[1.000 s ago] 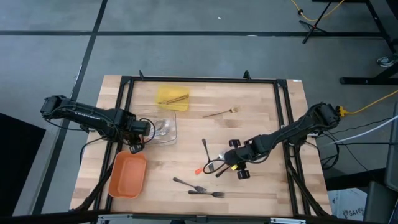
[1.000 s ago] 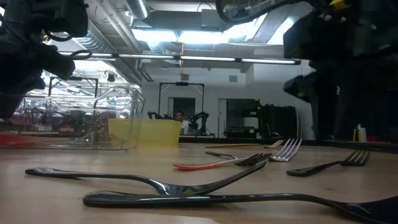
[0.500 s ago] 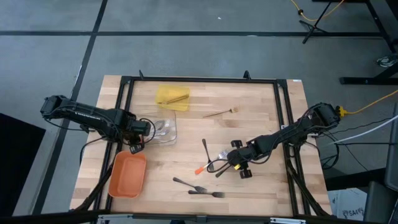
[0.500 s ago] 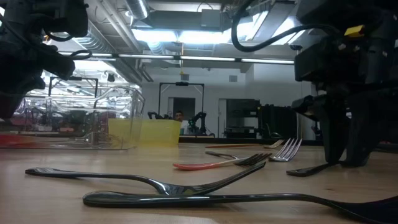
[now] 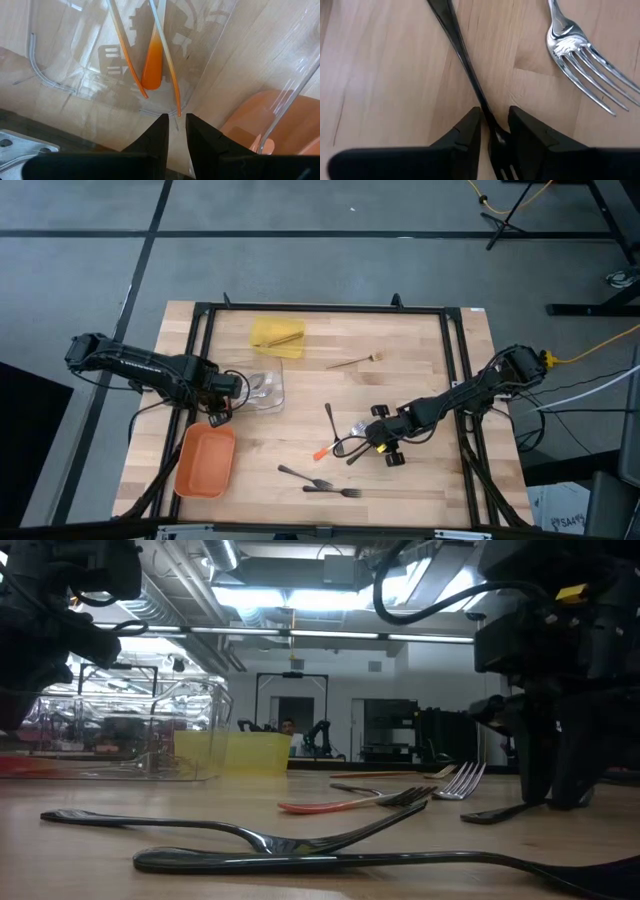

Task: Sort silverware by color (type)
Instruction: Put the black fork into the orange bin

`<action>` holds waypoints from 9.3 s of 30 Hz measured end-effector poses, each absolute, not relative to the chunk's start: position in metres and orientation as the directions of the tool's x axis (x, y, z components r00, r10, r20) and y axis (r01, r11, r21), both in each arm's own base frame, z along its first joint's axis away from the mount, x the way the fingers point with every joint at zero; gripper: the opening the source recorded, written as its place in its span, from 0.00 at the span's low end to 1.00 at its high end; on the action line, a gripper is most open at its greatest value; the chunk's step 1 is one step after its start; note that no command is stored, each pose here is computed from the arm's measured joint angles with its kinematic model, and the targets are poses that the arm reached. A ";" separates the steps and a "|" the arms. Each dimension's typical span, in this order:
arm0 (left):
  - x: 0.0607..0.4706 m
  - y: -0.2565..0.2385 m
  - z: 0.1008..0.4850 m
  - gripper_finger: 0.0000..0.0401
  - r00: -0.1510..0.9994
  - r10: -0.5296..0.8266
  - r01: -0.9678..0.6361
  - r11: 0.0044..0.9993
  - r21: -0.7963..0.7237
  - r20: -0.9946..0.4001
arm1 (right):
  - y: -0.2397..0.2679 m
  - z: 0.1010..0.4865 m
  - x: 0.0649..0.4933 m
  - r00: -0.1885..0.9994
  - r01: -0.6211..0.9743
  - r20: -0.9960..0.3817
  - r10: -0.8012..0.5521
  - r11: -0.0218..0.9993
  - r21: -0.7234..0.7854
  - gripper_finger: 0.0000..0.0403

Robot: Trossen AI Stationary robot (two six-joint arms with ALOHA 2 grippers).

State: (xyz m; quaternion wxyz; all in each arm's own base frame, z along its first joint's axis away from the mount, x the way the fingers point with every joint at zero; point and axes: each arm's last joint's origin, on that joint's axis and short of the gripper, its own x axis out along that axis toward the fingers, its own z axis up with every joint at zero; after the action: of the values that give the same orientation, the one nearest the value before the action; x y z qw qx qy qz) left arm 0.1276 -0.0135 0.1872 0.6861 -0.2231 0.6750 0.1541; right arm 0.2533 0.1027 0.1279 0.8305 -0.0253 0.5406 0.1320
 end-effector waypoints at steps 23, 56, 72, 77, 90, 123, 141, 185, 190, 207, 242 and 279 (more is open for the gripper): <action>0.129 -0.014 0.193 0.15 0.061 -0.104 -0.530 0.839 -0.121 -0.993 | 0.103 0.130 0.256 0.389 -0.256 -0.901 0.193 0.962 0.096 0.00; 0.189 -0.019 0.297 0.15 0.804 -0.165 -0.218 0.811 -0.542 -0.571 | 0.114 0.232 0.314 0.659 -0.392 -0.742 -0.124 0.785 -0.480 0.00; 0.243 -0.027 0.283 0.15 0.861 -0.206 -0.161 0.757 -0.634 -0.465 | 0.103 0.258 0.340 0.850 -0.288 -0.497 -0.178 0.633 -0.719 0.00; 0.257 -0.029 0.278 0.15 0.869 -0.232 -0.141 0.731 -0.668 -0.437 | 0.095 0.259 0.343 0.852 -0.265 -0.487 -0.192 0.643 -0.718 0.00; 0.264 -0.030 0.270 0.15 0.860 -0.231 -0.165 0.717 -0.677 -0.455 | 0.093 0.260 0.344 0.857 -0.251 -0.476 -0.197 0.648 -0.719 0.00; 0.263 -0.032 0.269 0.15 0.835 -0.306 -0.166 0.652 -0.740 -0.457 | 0.092 0.264 0.346 0.873 -0.199 -0.435 -0.221 0.652 -0.732 0.00; 0.262 -0.031 0.267 0.02 0.829 -0.295 -0.192 0.648 -0.737 -0.475 | 0.093 0.265 0.346 0.874 -0.198 -0.433 -0.220 0.652 -0.732 0.00; 0.232 -0.042 0.261 0.00 0.705 -0.251 -0.399 0.633 -0.663 -0.664 | 0.118 0.271 0.324 0.856 -0.205 -0.436 -0.277 0.593 -0.779 0.24; 0.206 -0.060 0.270 0.00 0.650 -0.329 -0.461 0.547 -0.699 -0.685 | 0.117 0.268 0.322 0.837 -0.241 -0.470 -0.282 0.580 -0.778 0.24; 0.139 -0.122 0.286 0.00 0.338 -0.694 -0.643 0.323 -0.695 -0.636 | 0.117 0.263 0.320 0.817 -0.306 -0.519 -0.252 0.574 -0.760 0.24; 0.098 -0.115 0.263 0.00 0.099 -0.433 -0.954 0.216 -0.209 -0.896 | 0.119 0.263 0.320 0.820 -0.351 -0.541 -0.185 0.585 -0.731 0.24; 0.138 -0.166 0.197 0.02 -0.174 -0.285 -0.959 0.268 0.096 -0.943 | 0.119 0.263 0.320 0.820 -0.350 -0.541 -0.186 0.585 -0.732 0.24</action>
State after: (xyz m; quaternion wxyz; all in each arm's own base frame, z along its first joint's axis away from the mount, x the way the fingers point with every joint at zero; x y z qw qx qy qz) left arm 0.1381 -0.1658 0.1971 0.4401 -0.4684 0.6637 0.3826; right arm 0.3198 0.1193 0.2628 0.8397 -0.4529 0.2958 0.0489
